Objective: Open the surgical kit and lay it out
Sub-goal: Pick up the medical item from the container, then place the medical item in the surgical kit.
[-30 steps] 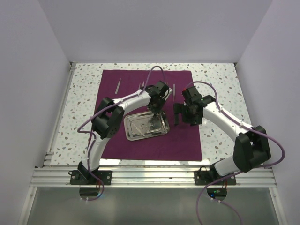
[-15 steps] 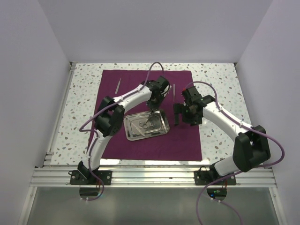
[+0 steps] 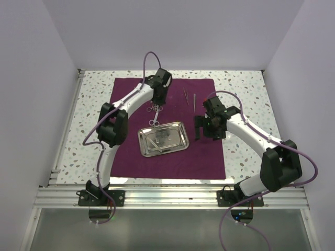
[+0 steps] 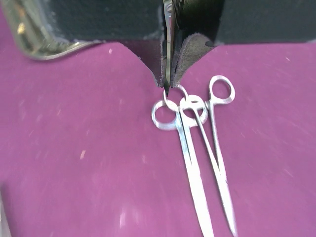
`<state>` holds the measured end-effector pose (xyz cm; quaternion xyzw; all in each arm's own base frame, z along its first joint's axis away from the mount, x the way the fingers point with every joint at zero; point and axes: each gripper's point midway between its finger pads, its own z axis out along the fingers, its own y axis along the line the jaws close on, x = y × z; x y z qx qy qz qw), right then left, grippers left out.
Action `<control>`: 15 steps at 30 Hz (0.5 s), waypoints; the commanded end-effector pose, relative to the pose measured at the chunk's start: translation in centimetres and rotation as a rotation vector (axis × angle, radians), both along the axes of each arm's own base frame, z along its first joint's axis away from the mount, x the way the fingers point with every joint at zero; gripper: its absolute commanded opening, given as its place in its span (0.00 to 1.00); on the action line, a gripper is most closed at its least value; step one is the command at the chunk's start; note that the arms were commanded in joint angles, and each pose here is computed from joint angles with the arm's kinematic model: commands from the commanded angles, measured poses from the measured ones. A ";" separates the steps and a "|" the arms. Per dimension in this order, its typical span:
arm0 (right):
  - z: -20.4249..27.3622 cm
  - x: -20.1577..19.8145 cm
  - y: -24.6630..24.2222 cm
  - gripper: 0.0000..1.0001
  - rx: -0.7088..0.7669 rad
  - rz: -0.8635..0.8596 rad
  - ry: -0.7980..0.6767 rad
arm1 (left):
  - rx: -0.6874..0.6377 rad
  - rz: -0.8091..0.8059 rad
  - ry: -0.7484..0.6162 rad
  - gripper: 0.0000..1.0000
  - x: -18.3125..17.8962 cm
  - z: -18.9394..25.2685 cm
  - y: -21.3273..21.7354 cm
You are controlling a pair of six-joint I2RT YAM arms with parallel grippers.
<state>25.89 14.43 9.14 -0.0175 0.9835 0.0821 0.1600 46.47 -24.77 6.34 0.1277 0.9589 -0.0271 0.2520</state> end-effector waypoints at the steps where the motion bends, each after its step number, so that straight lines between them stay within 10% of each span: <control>1: -0.1 -0.3 -0.3 0.95 -0.013 0.007 0.018 | -0.123 0.082 -0.239 0.00 5.4 6.1 -1.9; 15: -0.8 -1.9 -1.0 0.94 -0.029 -0.031 0.069 | -0.177 0.207 -0.410 0.00 13.1 5.7 -0.7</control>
